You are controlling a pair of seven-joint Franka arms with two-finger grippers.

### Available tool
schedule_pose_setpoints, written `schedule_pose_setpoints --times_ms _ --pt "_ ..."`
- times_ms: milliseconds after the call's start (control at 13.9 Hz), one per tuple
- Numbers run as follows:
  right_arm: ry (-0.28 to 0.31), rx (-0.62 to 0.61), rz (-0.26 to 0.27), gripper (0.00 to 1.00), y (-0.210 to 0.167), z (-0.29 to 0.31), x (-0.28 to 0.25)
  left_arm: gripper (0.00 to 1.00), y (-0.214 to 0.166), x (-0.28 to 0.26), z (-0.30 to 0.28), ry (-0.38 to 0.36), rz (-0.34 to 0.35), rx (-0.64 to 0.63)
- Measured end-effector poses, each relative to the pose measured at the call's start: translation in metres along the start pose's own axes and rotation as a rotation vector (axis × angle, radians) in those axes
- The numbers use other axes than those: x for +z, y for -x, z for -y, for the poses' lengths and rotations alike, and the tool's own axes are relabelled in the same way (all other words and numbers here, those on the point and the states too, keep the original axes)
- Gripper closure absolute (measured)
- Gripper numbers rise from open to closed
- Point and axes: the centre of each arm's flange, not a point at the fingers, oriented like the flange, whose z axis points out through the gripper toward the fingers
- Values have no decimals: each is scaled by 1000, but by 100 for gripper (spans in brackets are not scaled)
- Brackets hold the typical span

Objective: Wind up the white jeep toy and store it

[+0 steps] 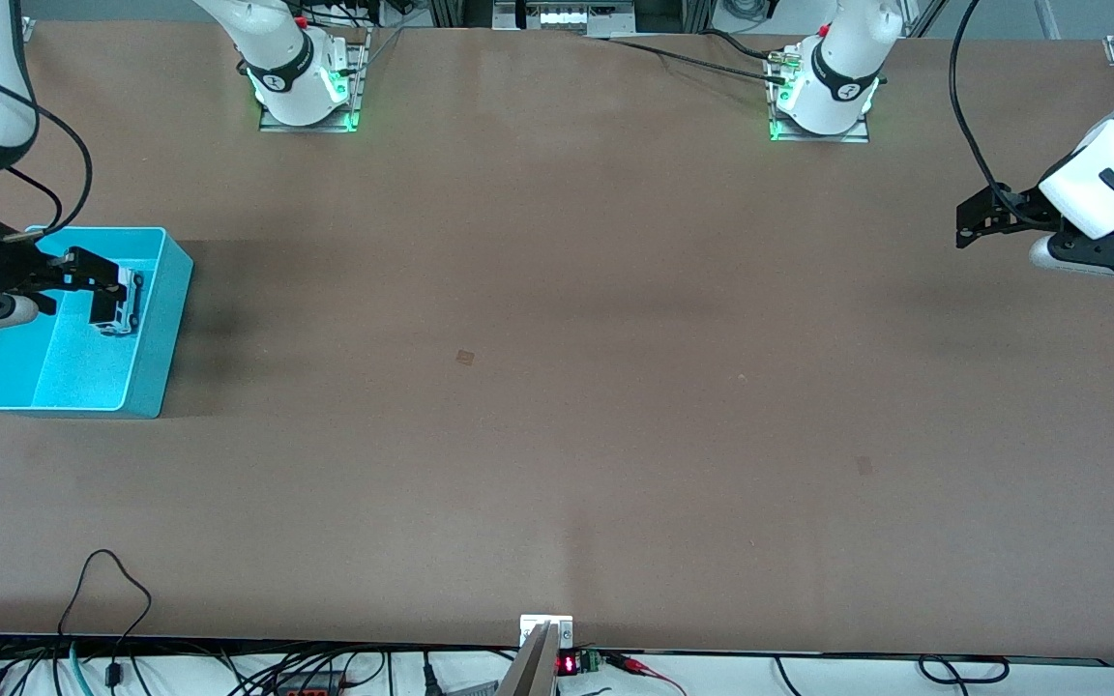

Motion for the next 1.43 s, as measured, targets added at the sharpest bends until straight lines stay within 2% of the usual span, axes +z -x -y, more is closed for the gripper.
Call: schedule_pose_setpoints --times_ms 287,430,1004,1434 --pt "-1 31 -40 0 6 50 -43 0 0 0 0 0 0 0" --pt "-6 66 -31 0 15 67 -57 0 0 0 0 0 0 0" --pt "-2 70 -42 0 18 96 -111 0 0 0 0 0 0 0" --pt "-1 75 -55 0 17 93 -118 0 0 0 0 0 0 0"
